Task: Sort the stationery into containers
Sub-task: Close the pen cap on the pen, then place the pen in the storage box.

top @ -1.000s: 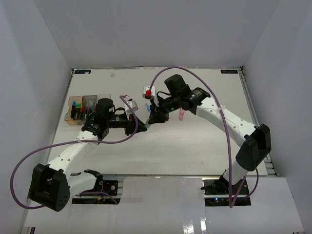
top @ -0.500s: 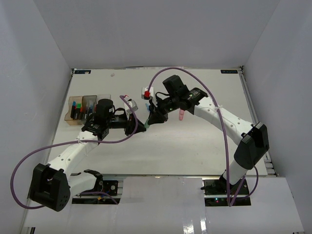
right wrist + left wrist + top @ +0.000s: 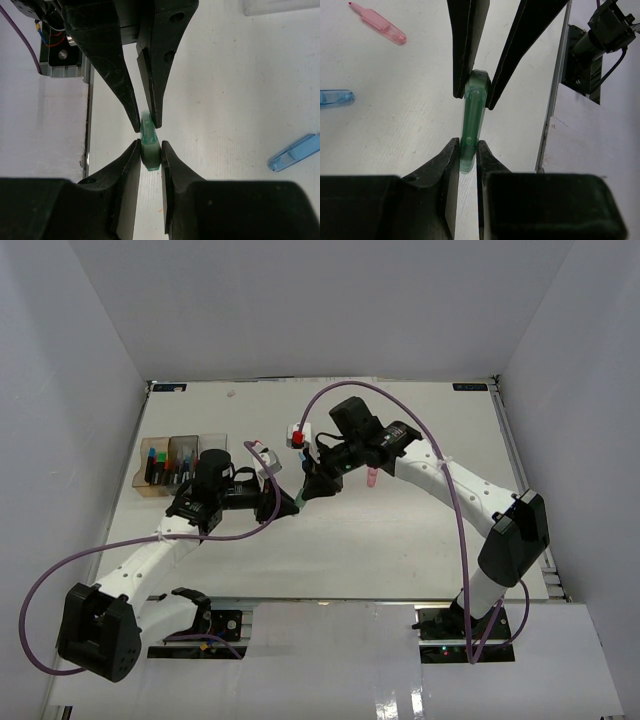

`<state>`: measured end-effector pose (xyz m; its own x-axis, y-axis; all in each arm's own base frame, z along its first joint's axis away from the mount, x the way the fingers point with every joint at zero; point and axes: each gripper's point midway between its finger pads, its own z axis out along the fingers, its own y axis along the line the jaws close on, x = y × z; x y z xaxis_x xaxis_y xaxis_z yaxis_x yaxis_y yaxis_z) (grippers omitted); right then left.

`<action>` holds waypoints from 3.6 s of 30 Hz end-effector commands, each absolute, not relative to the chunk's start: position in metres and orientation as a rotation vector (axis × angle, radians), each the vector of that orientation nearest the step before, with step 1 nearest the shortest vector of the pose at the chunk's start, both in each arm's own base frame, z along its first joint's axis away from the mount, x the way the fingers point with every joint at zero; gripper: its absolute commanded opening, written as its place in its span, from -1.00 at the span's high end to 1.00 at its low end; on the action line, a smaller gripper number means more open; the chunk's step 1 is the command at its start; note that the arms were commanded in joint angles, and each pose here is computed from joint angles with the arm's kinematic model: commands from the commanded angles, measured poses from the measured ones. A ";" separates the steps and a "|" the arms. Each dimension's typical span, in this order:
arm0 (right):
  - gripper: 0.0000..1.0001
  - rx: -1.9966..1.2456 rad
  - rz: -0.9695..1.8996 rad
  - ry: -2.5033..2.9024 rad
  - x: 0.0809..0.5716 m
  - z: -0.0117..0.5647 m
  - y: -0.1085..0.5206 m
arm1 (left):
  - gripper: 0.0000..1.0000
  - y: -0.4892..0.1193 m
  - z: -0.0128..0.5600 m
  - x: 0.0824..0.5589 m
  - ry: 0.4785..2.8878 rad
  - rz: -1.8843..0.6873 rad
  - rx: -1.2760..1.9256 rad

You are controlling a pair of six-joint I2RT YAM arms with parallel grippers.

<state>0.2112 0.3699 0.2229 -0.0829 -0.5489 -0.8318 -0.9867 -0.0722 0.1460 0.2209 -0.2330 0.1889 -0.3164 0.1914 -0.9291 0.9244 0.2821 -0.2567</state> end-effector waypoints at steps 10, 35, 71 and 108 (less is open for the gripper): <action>0.39 -1.754 1.054 1.766 0.183 0.206 0.358 | 1.00 -0.246 0.223 0.214 1.492 -1.101 1.100; -0.65 -1.624 0.887 1.790 0.212 0.230 0.329 | 1.00 -0.246 0.205 0.218 1.574 -1.083 1.106; -0.88 -0.722 0.546 2.015 0.274 0.180 0.234 | 0.77 0.018 0.127 0.419 2.276 0.031 -0.066; -0.56 -0.052 0.166 2.338 0.385 0.073 0.213 | -0.96 0.004 0.189 0.399 2.091 -0.189 -0.248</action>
<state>0.3665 0.2112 0.0641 -0.7324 -0.0718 -0.6771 -0.1643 0.9837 0.0734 0.4015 0.0008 0.1817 -0.5243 -0.1997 -0.8278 -0.0616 0.9785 -0.1970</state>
